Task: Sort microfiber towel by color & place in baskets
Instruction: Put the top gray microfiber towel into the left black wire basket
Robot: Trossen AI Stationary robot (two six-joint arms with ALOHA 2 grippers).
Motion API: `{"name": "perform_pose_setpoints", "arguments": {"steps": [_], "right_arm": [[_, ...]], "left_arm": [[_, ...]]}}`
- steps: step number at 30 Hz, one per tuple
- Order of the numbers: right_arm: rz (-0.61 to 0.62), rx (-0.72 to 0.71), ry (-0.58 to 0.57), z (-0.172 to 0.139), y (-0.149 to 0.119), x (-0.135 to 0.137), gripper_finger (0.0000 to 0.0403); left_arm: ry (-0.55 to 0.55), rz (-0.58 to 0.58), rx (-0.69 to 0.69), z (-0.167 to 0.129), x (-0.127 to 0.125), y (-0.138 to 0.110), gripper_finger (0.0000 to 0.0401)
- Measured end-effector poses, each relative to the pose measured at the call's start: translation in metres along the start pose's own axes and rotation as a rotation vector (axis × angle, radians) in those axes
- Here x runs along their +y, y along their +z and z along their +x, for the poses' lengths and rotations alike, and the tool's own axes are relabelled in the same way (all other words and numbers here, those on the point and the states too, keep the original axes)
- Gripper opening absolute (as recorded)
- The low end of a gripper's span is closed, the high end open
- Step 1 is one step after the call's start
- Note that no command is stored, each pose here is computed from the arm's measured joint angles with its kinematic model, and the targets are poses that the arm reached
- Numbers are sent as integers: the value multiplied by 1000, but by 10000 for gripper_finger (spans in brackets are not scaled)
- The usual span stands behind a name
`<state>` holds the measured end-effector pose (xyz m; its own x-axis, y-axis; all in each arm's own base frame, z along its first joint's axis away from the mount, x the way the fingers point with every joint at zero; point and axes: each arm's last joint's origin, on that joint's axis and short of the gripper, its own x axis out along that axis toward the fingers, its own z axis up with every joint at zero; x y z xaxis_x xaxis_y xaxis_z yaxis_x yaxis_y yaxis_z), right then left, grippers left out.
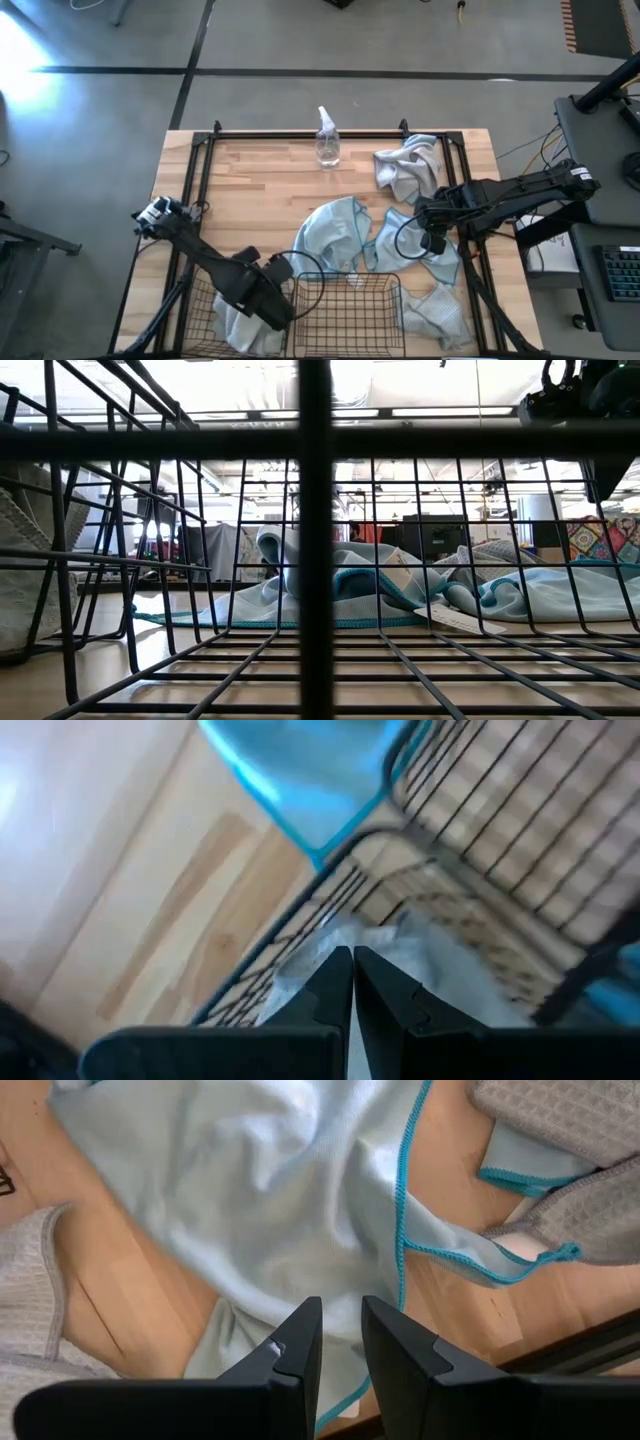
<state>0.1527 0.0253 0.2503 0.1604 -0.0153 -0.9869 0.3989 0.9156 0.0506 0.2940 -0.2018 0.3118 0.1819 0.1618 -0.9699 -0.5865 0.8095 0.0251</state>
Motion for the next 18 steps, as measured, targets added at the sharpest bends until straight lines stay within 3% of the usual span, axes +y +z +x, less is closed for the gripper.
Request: {"name": "perform_pose_setpoints", "arguments": {"steps": [6, 15, 18], "right_arm": [[0, 0, 1, 0, 0, 0, 68], [1, 16, 69, -5, 1, 3, 68], [2, -46, 26, -12, 5, 3, 68]], "left_arm": [[5, 41, -86, -27, 11, 10, 0], [130, 154, -249, -22, 26, 43, 0], [193, 191, -273, -16, 33, 56, 0]]}}
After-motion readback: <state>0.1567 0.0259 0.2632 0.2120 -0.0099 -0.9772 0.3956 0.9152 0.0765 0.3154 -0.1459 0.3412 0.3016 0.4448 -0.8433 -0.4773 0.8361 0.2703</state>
